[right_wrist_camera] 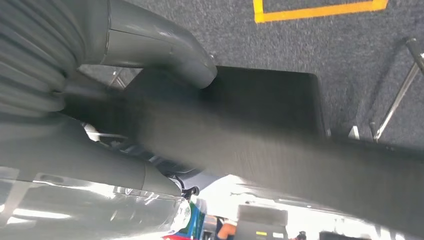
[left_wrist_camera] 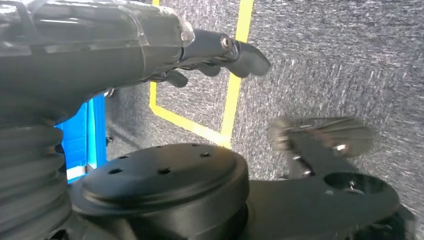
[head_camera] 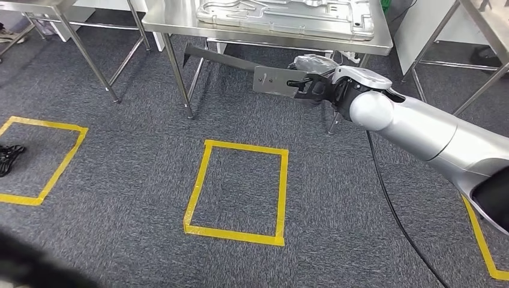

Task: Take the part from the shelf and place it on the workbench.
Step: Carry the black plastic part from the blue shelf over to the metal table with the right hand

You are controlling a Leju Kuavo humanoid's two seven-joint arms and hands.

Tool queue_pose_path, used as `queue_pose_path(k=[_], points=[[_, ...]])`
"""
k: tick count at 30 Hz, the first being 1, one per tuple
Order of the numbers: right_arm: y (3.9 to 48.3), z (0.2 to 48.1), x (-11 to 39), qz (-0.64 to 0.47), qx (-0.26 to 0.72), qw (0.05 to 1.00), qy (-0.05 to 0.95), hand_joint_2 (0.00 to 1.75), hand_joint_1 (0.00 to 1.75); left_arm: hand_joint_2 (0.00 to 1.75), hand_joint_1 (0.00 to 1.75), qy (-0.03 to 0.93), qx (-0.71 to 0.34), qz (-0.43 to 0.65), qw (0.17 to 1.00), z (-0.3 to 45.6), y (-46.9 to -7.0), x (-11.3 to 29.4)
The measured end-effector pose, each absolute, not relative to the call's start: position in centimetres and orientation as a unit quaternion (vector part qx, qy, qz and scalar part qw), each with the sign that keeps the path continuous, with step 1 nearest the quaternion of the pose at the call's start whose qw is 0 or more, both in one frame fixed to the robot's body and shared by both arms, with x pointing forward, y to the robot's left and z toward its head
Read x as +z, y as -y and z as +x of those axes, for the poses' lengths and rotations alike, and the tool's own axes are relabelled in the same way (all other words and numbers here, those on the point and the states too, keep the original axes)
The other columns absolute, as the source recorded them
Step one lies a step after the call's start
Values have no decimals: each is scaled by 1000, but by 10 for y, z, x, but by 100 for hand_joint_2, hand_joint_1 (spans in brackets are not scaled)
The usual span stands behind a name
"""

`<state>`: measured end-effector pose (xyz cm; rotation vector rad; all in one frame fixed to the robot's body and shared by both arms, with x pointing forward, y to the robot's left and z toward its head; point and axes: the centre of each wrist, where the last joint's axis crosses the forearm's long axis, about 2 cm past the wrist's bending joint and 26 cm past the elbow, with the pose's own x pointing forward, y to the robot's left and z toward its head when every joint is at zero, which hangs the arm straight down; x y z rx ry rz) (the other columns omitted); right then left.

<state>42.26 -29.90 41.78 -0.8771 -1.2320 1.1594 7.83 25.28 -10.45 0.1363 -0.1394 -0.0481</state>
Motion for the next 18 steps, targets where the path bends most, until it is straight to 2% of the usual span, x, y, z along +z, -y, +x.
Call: queue_pose_path(k=[18], points=[[295,423,420,-372,498,577,530,175,175,175,0,69,-24,66,995,77,-252,-105]])
